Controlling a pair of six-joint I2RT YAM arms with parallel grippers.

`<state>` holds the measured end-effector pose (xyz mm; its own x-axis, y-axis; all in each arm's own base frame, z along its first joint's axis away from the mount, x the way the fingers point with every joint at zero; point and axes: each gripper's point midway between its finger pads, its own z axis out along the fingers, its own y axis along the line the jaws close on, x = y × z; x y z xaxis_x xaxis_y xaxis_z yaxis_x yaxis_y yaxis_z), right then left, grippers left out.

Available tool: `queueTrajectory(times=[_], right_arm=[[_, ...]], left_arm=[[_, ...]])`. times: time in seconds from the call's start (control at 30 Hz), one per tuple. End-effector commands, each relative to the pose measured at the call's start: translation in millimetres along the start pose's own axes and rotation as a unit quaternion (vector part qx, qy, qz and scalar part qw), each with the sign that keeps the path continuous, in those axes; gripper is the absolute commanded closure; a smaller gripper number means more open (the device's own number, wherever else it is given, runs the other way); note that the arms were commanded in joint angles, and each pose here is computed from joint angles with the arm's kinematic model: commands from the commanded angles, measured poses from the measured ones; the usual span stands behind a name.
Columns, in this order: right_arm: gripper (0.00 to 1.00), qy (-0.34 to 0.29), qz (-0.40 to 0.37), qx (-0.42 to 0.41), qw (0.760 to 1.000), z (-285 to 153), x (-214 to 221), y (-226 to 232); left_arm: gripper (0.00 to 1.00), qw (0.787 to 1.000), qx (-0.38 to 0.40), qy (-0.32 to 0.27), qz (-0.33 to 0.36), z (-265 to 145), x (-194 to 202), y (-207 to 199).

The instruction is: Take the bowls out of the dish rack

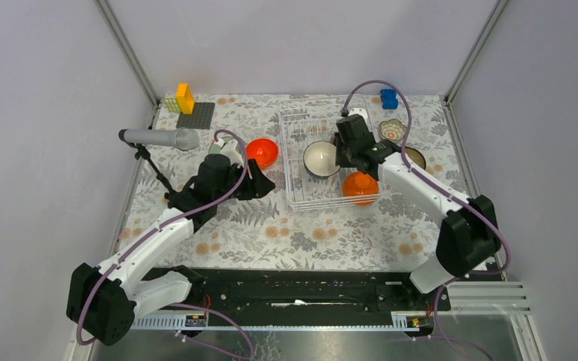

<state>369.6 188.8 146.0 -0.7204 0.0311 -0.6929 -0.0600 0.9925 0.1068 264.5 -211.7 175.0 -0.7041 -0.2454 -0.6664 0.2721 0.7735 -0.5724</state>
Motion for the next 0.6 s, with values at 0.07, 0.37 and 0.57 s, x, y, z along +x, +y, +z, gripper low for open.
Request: queueTrajectory(times=[0.07, 0.37, 0.57], right_arm=[[1.0, -0.095, -0.047, -0.05, 0.993, -57, -51, 35], [1.0, -0.119, -0.098, -0.036, 0.987, -82, -59, 63], [1.0, -0.131, -0.11, -0.059, 0.983, -96, -58, 93]], left_arm=[[0.23, 0.998, 0.05, -0.045, 0.009, -10, -42, -39], [0.14, 0.995, 0.079, -0.057, 0.004, -17, -56, -59], [0.15, 0.996, 0.069, -0.062, -0.003, -9, -62, -58]])
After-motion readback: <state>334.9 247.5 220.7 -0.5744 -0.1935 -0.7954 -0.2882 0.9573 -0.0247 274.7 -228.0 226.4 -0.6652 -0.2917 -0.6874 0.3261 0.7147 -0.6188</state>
